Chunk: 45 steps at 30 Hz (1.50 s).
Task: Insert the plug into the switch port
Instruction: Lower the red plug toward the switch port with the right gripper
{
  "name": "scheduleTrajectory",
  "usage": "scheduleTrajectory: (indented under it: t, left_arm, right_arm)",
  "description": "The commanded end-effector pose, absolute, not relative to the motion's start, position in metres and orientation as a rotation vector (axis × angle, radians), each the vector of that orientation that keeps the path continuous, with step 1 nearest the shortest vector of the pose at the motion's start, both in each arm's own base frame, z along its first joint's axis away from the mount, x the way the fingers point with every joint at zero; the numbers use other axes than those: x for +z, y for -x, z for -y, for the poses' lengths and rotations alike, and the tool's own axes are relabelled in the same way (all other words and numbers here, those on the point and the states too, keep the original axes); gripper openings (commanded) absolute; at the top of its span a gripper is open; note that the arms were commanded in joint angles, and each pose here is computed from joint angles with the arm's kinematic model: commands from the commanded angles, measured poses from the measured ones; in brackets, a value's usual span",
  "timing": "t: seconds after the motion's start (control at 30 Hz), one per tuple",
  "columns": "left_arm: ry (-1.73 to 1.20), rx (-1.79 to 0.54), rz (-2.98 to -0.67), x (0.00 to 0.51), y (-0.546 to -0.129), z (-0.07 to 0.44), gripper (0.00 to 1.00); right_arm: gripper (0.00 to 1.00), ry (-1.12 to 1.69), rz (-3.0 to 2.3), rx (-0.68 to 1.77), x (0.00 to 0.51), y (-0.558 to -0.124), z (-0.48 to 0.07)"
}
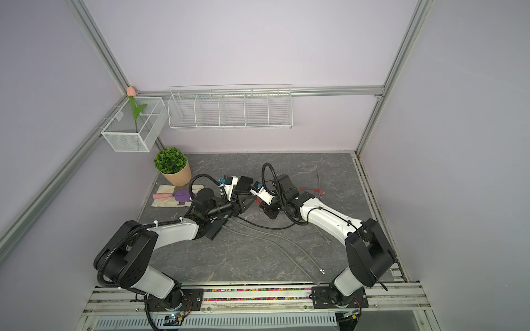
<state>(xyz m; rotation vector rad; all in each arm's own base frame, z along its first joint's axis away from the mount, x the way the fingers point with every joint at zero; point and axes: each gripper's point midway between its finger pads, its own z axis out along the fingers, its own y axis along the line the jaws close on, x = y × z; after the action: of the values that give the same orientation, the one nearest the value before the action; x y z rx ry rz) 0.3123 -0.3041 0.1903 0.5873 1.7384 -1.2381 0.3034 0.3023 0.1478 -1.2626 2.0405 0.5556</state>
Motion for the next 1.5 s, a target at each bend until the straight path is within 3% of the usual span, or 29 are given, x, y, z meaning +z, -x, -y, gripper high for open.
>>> scheduleTrajectory:
  t: [0.0, 0.1, 0.27, 0.63, 0.77, 0.9, 0.97, 1.17, 1.47]
  left_arm:
    - [-0.617, -1.261, -1.683, 0.205, -0.314, 0.311, 0.46]
    - [-0.625, -1.274, -1.679, 0.207, -0.313, 0.313, 0.37]
    - [-0.669, -1.316, -1.669, 0.207, -0.308, 0.319, 0.31]
    - [-0.683, -1.326, -1.685, 0.204, -0.308, 0.323, 0.01]
    - [-0.684, -1.295, -1.683, 0.208, -0.308, 0.320, 0.00]
    - [-0.697, -1.304, -1.670, 0.214, -0.304, 0.320, 0.00]
    - [-0.702, -1.313, -1.657, 0.218, -0.302, 0.320, 0.00]
    - [-0.695, -1.307, -1.643, 0.223, -0.298, 0.315, 0.00]
    - [-0.637, -1.434, -1.528, 0.250, -0.294, 0.297, 0.00]
  right_arm:
    - [0.07, 1.316, -2.018, 0.594, 0.151, -0.297, -0.309]
    - [0.07, 1.318, -2.017, 0.597, 0.151, -0.296, -0.310]
    - [0.07, 1.329, -2.014, 0.614, 0.152, -0.294, -0.312]
    - [0.07, 1.320, -2.031, 0.566, 0.156, -0.301, -0.310]
    - [0.08, 1.320, -2.047, 0.546, 0.160, -0.303, -0.308]
    - [0.23, 1.390, -2.035, 0.592, 0.163, -0.296, -0.312]
    - [0.25, 1.402, -2.030, 0.606, 0.164, -0.297, -0.313]
    - [0.18, 1.399, -2.018, 0.639, 0.169, -0.296, -0.310]
    - [0.30, 1.289, -1.843, 0.829, 0.201, -0.288, -0.298]
